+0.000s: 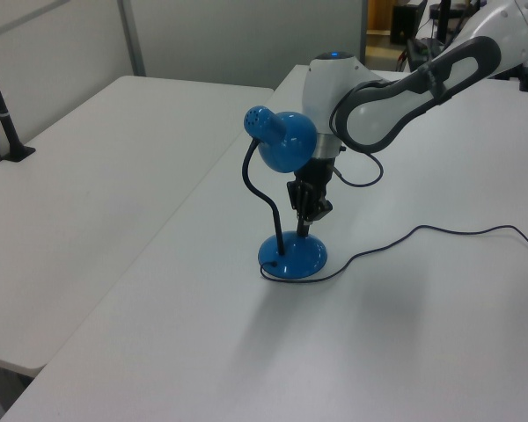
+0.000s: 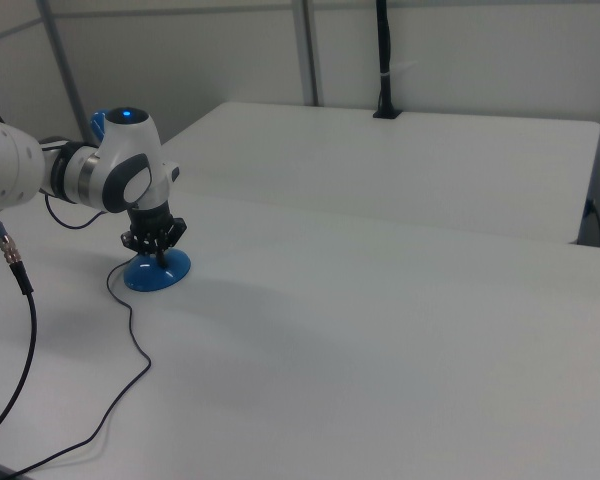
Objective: Turn on the lamp
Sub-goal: 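Press the base switch down with the gripper fingertips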
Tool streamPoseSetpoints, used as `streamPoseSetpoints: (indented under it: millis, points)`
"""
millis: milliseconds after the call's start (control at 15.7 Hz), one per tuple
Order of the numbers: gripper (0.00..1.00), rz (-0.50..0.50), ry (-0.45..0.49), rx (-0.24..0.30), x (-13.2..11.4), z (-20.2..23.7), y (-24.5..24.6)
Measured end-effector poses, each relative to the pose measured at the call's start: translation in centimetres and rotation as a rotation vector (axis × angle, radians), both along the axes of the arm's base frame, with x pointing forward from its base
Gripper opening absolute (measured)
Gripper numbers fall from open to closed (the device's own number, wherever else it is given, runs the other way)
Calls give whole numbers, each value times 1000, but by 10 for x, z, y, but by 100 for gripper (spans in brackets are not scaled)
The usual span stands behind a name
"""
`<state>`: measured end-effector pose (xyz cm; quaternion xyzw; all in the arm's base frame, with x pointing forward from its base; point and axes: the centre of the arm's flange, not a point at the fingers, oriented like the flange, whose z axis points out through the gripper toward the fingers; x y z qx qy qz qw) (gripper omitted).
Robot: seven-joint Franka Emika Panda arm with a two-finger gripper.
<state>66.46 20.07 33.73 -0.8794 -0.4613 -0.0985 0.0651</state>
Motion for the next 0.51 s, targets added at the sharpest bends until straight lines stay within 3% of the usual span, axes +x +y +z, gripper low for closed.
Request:
streamPoseSetpoints:
  millis: [510]
  points:
    - [0, 1, -1, 0, 0, -2, 3]
